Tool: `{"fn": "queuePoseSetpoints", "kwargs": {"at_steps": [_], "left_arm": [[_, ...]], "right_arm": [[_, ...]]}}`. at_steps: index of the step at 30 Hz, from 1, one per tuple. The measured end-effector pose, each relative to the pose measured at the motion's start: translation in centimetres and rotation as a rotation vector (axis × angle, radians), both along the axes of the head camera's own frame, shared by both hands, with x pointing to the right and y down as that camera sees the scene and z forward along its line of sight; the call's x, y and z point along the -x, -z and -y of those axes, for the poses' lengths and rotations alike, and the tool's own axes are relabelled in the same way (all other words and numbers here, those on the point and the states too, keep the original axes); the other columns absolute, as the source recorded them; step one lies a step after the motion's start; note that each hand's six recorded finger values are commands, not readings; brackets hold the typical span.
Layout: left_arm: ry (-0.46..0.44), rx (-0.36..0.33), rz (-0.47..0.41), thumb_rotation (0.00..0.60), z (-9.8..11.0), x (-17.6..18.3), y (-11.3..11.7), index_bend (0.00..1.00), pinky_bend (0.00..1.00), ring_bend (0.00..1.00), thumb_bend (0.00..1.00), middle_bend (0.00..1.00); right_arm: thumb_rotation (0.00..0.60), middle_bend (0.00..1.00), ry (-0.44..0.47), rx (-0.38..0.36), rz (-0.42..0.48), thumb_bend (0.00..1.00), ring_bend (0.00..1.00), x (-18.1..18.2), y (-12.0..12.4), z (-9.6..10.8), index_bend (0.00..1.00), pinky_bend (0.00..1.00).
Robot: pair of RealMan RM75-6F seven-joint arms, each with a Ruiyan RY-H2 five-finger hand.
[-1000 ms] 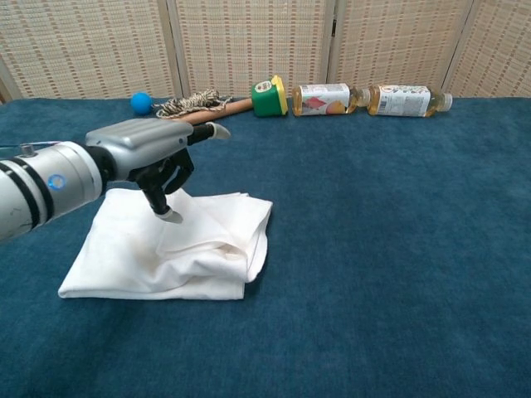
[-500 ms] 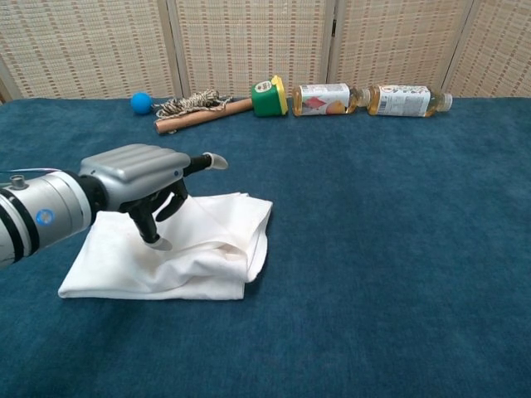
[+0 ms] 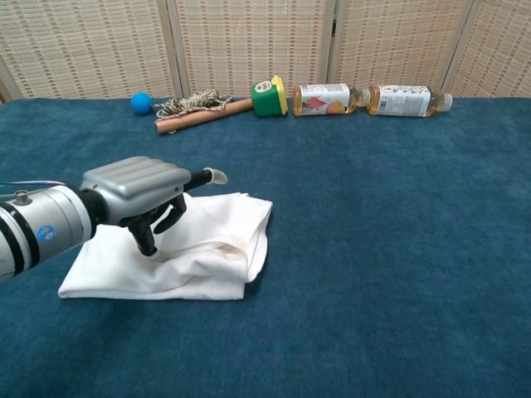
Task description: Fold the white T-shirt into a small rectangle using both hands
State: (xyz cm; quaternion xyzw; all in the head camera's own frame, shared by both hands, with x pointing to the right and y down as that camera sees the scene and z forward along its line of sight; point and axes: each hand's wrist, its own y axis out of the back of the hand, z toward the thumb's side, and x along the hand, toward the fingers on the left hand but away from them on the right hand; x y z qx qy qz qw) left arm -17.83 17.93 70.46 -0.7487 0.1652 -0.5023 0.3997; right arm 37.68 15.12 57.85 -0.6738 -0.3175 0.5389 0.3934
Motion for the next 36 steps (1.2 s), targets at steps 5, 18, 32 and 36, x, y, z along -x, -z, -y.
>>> {"fn": "queuePoseSetpoints", "kwargs": {"at_steps": [5, 18, 32, 36], "left_arm": [[0.024, -0.009, -0.004, 0.600, 0.8, -0.4, -0.6, 0.01, 0.91, 0.70, 0.16, 0.77], [0.050, -0.031, -0.034, 0.600, 1.7, -1.1, -0.9, 0.16, 0.91, 0.70, 0.16, 0.77], [-0.057, -0.013, 0.021, 0.600, -0.1, 1.6, 0.0, 0.15, 0.90, 0.70, 0.16, 0.77], [-0.060, -0.009, 0.017, 0.600, -0.3, 1.4, -0.2, 0.15, 0.90, 0.70, 0.16, 0.77]], "right_arm": [[0.600, 0.92, -0.002, -0.001, -0.002, 0.33, 0.94, -0.1, 0.1, 0.0, 0.00, 1.00], [0.600, 0.92, -0.009, 0.001, -0.004, 0.33, 0.94, -0.3, 0.0, -0.1, 0.00, 1.00], [0.600, 0.92, -0.006, 0.004, -0.002, 0.33, 0.94, -0.2, -0.1, -0.1, 0.00, 1.00], [0.600, 0.92, -0.005, 0.004, 0.000, 0.33, 0.94, -0.1, -0.1, -0.1, 0.00, 1.00]]}}
